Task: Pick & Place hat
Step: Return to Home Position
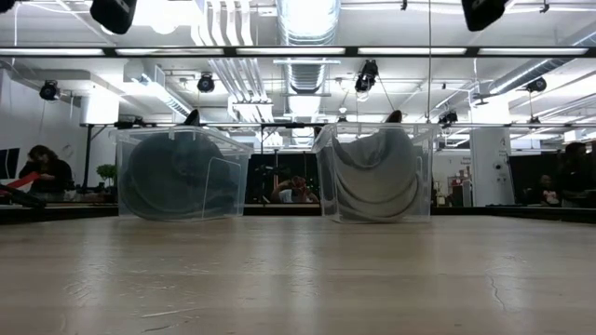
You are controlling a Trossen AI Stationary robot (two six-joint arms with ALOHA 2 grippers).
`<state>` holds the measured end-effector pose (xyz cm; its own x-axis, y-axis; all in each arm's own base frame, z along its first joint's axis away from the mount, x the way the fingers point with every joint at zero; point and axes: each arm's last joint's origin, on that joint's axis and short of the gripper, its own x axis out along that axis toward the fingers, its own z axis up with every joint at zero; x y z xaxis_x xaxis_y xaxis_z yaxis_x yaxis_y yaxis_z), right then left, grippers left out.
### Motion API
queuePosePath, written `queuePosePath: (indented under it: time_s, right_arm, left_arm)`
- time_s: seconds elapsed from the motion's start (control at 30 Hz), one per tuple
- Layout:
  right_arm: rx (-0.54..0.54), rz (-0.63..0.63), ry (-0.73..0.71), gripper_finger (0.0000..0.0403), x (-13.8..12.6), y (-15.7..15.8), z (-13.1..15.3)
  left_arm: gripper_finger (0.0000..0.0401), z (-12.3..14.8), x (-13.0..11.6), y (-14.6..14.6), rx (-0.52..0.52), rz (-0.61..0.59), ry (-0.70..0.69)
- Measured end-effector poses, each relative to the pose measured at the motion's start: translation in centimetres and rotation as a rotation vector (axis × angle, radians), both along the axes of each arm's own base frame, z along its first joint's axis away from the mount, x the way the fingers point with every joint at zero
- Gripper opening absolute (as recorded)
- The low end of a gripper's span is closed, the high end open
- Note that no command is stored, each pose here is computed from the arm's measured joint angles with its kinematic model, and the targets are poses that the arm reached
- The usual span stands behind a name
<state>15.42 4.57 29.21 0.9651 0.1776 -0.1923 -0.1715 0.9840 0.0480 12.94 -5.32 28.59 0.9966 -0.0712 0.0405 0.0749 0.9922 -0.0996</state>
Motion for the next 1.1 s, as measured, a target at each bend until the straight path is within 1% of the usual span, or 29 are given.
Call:
queuePosePath:
  time_s: [0.1, 0.23, 0.3, 0.5, 0.63, 0.7, 0.8, 0.93, 1.1]
  right_arm:
    - [0.001, 0.016, -0.083, 0.0008, -0.6, -0.1, -0.8]
    - [-0.028, 0.142, -0.200, 0.0008, -1.2, 0.1, -2.1]
    - [-0.024, 0.156, -0.249, 0.0008, -1.6, 0.0, -2.5]
    - [-0.037, 0.147, -0.222, 0.0008, -2.3, -0.2, -5.0]
    - [-0.029, 0.140, -0.242, 0.0008, -2.8, -0.4, -6.2]
    - [-0.034, 0.142, -0.279, 0.0008, -3.0, -0.5, -6.6]
    - [-0.055, 0.136, -0.319, 0.0008, -3.4, -0.6, -7.3]
    - [-0.041, 0.137, -0.299, 0.0008, -3.7, -0.7, -8.8]
    - [-0.025, 0.137, -0.313, 0.0009, -4.2, -0.9, -9.9]
  left_arm:
    - [0.0000, -0.4, -1.0, 0.4, -0.006, -0.036, -0.058]
    - [0.0000, -1.6, -2.0, 0.6, -0.003, -0.159, -0.091]
    - [0.0000, -2.3, -2.3, 0.7, -0.023, -0.164, -0.108]
    - [0.0000, -4.2, -3.0, 1.1, -0.039, -0.156, -0.136]
    - [0.0000, -5.4, -3.5, 1.4, -0.046, -0.154, -0.159]
    - [0.0000, -5.9, -3.7, 1.5, -0.049, -0.153, -0.169]
    - [0.0000, -6.2, -4.0, 1.7, -0.058, -0.153, -0.191]
    - [0.0000, -6.3, -4.5, 1.9, -0.060, -0.164, -0.200]
    - [0.0000, -6.8, -4.8, 2.1, -0.054, -0.155, -0.151]
